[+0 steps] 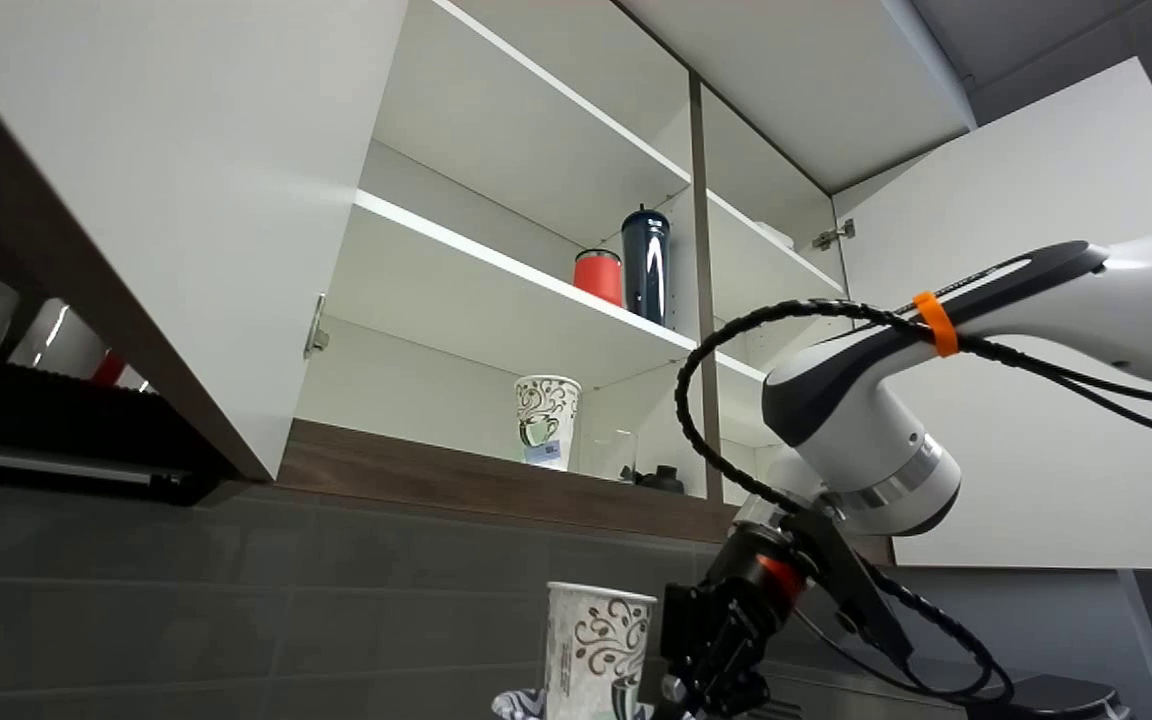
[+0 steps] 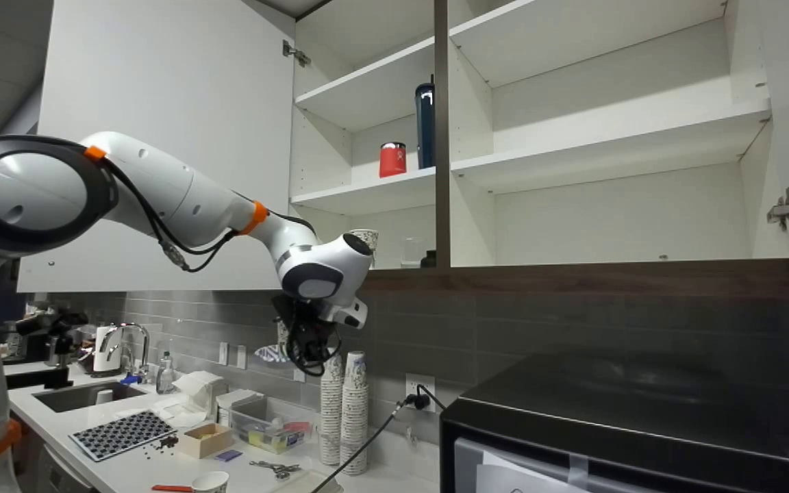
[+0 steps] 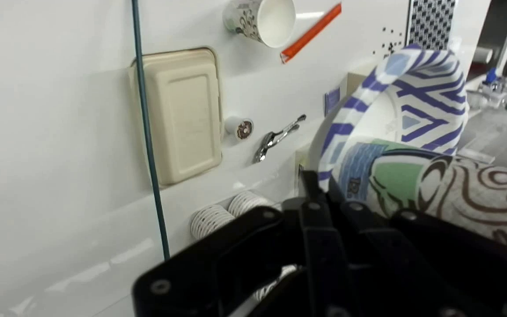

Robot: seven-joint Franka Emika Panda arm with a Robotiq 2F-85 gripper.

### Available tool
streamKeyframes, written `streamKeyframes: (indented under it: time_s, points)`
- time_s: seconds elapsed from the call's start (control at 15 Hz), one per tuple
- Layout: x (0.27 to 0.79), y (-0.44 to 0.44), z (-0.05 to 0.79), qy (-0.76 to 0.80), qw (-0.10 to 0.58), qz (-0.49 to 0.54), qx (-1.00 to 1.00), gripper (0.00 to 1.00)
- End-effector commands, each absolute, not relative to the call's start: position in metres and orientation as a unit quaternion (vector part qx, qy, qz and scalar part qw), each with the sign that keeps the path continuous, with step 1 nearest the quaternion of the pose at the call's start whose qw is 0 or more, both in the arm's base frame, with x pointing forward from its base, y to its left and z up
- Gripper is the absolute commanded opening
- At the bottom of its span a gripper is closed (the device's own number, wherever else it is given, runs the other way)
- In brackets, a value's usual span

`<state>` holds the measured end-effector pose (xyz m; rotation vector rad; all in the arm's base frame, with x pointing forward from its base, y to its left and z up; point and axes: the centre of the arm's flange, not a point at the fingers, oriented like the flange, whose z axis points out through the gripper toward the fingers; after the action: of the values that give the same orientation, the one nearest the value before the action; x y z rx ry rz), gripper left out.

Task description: Move the plate with the cup to the open cabinet

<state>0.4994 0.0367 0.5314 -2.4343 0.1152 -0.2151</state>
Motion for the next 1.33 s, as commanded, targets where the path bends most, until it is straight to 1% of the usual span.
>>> streamKeyframes:
  time_s: [0.0, 0.4, 0.47, 0.6, 0.87, 0.93, 1.27]
  points:
    - [0.502, 0.040, 0.540, 0.068, 0.345, -0.093, -0.932, 0.03]
    - [0.501, 0.048, 0.555, 0.098, 0.352, -0.104, -0.925, 0.03]
    - [0.505, 0.053, 0.561, 0.119, 0.365, -0.110, -0.917, 0.01]
    - [0.511, 0.067, 0.578, 0.180, 0.386, -0.127, -0.896, 0.01]
    - [0.509, 0.099, 0.608, 0.263, 0.391, -0.136, -0.871, 0.01]
    - [0.511, 0.082, 0.595, 0.229, 0.388, -0.134, -0.883, 0.03]
    - [0.509, 0.096, 0.605, 0.251, 0.394, -0.133, -0.874, 0.03]
